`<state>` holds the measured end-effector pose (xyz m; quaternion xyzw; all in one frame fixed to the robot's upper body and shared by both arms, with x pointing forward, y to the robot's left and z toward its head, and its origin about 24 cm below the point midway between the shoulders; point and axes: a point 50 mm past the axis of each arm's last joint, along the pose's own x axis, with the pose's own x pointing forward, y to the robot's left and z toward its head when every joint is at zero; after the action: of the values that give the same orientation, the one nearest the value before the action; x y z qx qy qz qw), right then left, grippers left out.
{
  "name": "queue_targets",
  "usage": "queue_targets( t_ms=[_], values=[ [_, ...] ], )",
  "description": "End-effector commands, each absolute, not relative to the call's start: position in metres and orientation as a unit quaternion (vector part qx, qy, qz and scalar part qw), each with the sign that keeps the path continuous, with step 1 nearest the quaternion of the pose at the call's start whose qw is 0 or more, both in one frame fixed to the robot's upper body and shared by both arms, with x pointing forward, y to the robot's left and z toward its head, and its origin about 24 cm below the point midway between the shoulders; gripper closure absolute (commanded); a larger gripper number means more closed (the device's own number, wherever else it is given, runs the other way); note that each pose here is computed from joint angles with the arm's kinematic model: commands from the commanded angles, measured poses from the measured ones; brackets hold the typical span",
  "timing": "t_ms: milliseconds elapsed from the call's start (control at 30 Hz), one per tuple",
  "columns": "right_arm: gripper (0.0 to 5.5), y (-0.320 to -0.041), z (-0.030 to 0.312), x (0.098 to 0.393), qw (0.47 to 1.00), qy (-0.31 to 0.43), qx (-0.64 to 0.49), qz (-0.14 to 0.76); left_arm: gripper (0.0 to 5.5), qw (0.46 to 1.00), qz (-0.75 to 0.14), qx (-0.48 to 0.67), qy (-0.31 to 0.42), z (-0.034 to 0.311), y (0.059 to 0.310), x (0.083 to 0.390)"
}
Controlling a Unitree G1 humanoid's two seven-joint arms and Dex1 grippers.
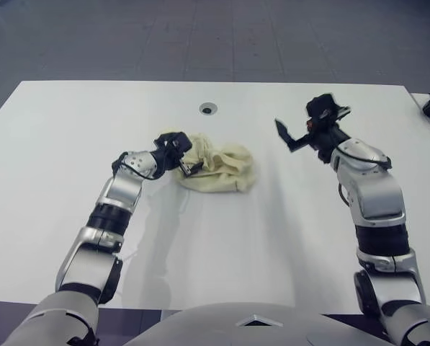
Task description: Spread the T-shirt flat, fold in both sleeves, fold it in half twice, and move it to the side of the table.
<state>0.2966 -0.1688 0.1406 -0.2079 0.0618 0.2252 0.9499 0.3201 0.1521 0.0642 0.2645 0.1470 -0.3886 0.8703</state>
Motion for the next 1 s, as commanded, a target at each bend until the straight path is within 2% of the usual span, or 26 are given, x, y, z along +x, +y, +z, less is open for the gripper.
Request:
queue_targets(
  t_ms=[33, 167, 300, 600, 767, 1000],
  values=[
    [0.11, -0.153, 0.134, 0.274, 0.887, 0.075, -0.290, 0.350, 0.10, 0.864, -0.410, 0.243, 0.163, 0.066, 0.145, 0.304],
    [0.11, -0.148, 0.124, 0.256, 0.828, 0.094, -0.358, 0.422, 0.10, 0.872, -0.405, 0.234, 0.143, 0.085, 0.141, 0.302],
    [0.11, -0.147, 0.116, 0.245, 0.792, 0.108, -0.388, 0.459, 0.10, 0.879, -0.395, 0.234, 0.125, 0.102, 0.143, 0.305],
    [0.11, -0.141, 0.104, 0.248, 0.777, 0.103, -0.420, 0.458, 0.10, 0.902, -0.357, 0.231, 0.068, 0.147, 0.156, 0.315],
    [0.94, -0.140, 0.095, 0.251, 0.766, 0.099, -0.453, 0.446, 0.10, 0.909, -0.326, 0.251, 0.071, 0.152, 0.173, 0.319],
    [1.97, -0.137, 0.092, 0.248, 0.759, 0.099, -0.454, 0.456, 0.10, 0.910, -0.304, 0.273, 0.074, 0.153, 0.184, 0.322]
  ],
)
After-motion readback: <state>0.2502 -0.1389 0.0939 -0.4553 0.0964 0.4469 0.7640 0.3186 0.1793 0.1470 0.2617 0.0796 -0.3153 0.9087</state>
